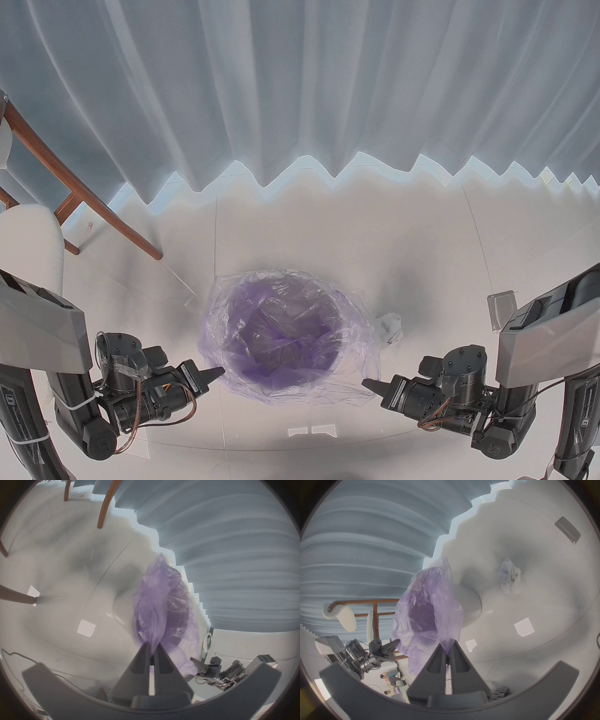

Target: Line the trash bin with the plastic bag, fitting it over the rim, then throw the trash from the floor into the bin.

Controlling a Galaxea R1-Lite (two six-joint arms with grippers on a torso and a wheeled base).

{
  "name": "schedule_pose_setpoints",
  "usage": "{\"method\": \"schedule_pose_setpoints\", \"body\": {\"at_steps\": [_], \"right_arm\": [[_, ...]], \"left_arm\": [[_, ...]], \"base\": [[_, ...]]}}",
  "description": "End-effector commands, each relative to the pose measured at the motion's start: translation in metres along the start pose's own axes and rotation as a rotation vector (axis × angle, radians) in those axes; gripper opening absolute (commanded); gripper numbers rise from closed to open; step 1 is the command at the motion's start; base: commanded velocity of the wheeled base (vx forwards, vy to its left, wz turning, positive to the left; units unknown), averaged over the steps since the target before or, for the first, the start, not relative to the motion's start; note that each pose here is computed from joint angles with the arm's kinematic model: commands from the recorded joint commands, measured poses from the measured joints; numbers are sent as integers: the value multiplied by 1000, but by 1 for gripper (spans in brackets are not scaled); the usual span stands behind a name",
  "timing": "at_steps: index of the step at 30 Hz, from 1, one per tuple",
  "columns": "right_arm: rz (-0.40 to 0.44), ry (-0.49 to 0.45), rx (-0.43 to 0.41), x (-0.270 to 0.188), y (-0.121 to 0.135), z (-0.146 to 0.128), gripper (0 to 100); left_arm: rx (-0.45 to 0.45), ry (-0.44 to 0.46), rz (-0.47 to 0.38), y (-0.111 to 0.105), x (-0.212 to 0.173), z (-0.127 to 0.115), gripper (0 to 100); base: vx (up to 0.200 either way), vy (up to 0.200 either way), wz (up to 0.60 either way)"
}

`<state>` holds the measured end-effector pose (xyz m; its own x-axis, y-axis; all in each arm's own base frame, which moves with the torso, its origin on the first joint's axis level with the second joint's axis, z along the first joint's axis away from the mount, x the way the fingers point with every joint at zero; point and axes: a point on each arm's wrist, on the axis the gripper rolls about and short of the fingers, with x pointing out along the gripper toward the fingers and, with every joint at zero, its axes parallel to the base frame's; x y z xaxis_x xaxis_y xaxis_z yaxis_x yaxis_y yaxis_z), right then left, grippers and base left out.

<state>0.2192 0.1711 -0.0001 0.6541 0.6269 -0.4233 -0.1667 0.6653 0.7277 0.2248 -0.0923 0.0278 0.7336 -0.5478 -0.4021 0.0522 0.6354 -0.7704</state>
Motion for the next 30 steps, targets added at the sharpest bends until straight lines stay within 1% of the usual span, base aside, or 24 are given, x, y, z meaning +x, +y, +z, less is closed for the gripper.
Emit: {"method": "schedule_pose_setpoints", "body": {"at_steps": [1,5,10,14,18,23,30], "right_arm": [[-42,53,-55,9,-12,-15,0],[-58,76,-67,14,-17,-22,0],[-79,93,-73,19,-25,-27,0],[-76,75,-95,25,-27,-22,0],[-93,48,-107,32,-36,-15,0],[-84,16,-108,38,-37,-8,0],[-92,-25,-110,48,-42,-2,0]], "left_arm": [[20,51,96,20,6,-11,0],[37,57,148,30,10,-14,0],[51,60,191,42,13,-14,0],[58,56,218,52,18,-11,0],[61,35,227,55,24,-9,0],[67,-5,263,61,37,-8,0],[73,-10,270,63,42,-9,0]], "base": [[0,0,0],[0,0,0],[0,0,0],[0,0,0],[0,0,0],[0,0,0],[0,0,0]]}}
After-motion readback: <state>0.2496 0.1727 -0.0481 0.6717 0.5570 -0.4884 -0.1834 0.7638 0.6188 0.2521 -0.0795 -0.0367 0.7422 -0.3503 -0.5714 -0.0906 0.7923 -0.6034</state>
